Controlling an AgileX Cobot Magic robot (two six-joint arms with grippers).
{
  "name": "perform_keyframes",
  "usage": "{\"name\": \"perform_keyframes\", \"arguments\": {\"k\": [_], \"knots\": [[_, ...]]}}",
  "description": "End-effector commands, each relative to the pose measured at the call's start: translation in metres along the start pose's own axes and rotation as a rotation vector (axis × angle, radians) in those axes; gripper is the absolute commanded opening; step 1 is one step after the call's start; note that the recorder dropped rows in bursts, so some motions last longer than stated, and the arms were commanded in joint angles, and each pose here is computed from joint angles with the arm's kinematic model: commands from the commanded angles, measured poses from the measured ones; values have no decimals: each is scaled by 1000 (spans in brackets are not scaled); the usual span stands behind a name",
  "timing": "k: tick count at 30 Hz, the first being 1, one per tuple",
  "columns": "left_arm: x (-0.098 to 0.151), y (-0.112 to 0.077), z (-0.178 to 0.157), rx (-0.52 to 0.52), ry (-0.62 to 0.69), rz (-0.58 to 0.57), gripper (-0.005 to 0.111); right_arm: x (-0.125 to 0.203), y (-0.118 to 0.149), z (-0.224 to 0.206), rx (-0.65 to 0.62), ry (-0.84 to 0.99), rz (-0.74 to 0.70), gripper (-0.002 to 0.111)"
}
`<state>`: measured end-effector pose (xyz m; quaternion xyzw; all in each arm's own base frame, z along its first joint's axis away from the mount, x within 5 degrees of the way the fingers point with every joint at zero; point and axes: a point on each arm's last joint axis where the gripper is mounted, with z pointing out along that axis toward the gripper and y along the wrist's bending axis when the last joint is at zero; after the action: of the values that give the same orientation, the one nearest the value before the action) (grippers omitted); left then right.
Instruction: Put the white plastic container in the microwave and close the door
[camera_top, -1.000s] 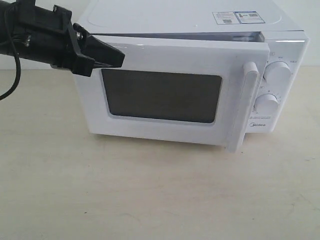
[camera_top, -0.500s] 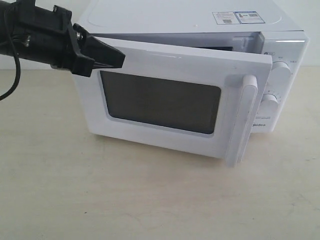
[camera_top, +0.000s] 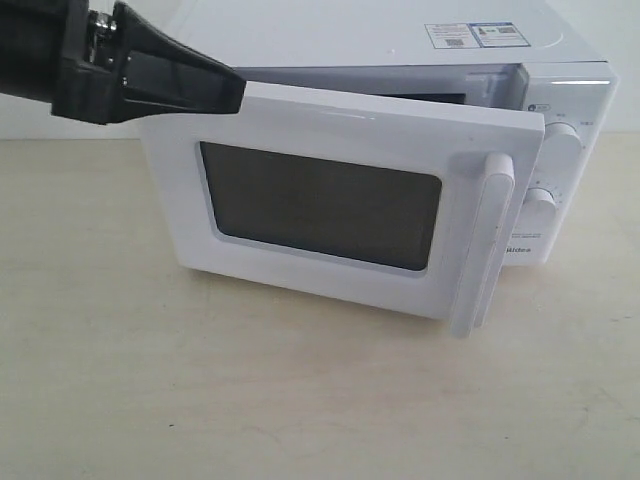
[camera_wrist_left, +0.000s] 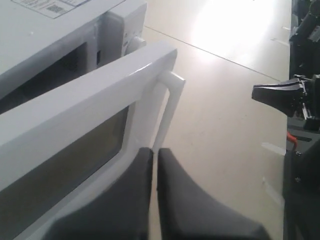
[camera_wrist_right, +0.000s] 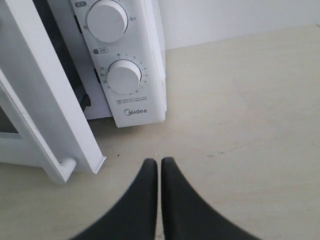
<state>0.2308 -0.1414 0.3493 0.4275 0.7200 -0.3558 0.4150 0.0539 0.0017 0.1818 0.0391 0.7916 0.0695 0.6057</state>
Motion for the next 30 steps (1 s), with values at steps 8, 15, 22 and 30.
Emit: {"name": "perform_keyframes", "arguments": {"k": [8,15,22,30], "knots": [[-15,-31,-25,40,-60,38,4,-84,16,-54,-556,-1000,561,0],[-14,-37,-27,96,-42,35,4,-139,12,-111,-781,-1291,802,0],[-14,-39,-27,110,-43,-8,4,-233,44,-136,-736,-1098,590,0],[-19,-49,-38,100,-73,26,4,-255,69,-56,-406,-655,-56,0]]}}
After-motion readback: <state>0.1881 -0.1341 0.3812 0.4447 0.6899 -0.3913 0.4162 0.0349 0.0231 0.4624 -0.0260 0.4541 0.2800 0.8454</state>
